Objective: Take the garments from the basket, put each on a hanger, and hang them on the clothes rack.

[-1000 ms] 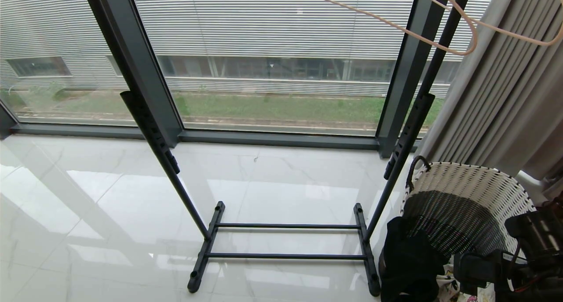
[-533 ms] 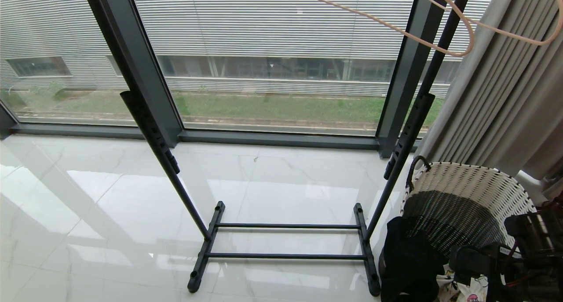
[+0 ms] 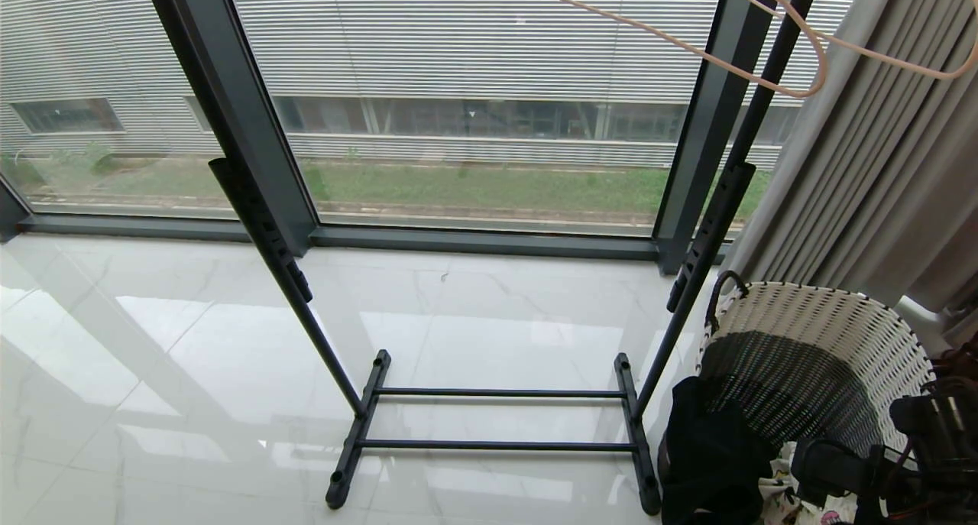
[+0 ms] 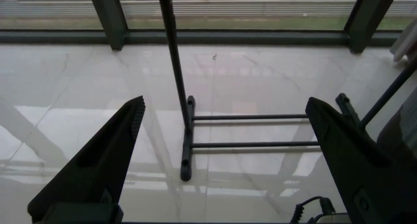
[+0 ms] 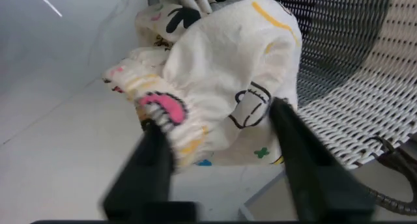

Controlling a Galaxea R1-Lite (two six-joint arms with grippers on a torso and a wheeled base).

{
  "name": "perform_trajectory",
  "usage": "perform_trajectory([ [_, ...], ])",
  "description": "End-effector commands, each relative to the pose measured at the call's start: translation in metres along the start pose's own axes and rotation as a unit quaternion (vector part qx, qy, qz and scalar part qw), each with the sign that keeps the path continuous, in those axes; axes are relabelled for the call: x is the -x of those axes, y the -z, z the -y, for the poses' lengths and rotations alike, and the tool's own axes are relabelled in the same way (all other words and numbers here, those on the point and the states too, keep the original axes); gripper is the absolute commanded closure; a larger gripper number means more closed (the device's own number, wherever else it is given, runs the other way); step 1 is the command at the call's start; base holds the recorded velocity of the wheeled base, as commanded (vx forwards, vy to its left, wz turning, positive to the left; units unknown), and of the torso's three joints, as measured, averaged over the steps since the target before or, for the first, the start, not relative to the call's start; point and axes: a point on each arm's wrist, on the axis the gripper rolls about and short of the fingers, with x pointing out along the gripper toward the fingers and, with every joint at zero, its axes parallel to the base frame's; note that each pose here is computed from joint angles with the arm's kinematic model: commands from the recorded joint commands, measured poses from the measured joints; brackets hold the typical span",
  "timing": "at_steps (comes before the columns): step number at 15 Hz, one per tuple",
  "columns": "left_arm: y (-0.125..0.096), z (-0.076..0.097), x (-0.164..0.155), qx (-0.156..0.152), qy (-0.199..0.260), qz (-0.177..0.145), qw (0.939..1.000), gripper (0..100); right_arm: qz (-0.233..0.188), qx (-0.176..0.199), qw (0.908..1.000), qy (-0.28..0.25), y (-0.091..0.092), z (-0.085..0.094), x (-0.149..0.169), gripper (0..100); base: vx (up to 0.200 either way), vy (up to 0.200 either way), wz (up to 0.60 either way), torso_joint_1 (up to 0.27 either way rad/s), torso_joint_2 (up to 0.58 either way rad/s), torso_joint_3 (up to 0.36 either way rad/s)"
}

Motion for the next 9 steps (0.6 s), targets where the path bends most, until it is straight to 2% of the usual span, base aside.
perform_trajectory([
  [1, 0.0, 0.0, 0.0, 0.0, 0.0, -0.001, 1.0, 0, 0.009, -0.002, 0.9999, 0.012, 0.001, -0.001, 0.008, 100, 0.0, 0.0, 0.0, 0.0, 0.0, 0.0],
  [5, 0.0, 0.0, 0.0, 0.003, 0.0, 0.0, 1.0, 0, 0.031, -0.032, 0.9979, 0.046, 0.011, -0.009, 0.035, 100, 0.0, 0.0, 0.0, 0.0, 0.0, 0.0],
  [8, 0.0, 0.0, 0.0, 0.003, 0.0, 0.0, 1.0, 0, 0.05, -0.053, 0.9949, 0.069, 0.012, -0.007, 0.053, 100, 0.0, 0.0, 0.0, 0.0, 0.0, 0.0],
  [9, 0.0, 0.0, 0.0, 0.003, 0.0, 0.0, 1.0, 0, 0.063, -0.086, 0.9912, 0.08, 0.009, -0.001, 0.07, 100, 0.0, 0.0, 0.0, 0.0, 0.0, 0.0],
])
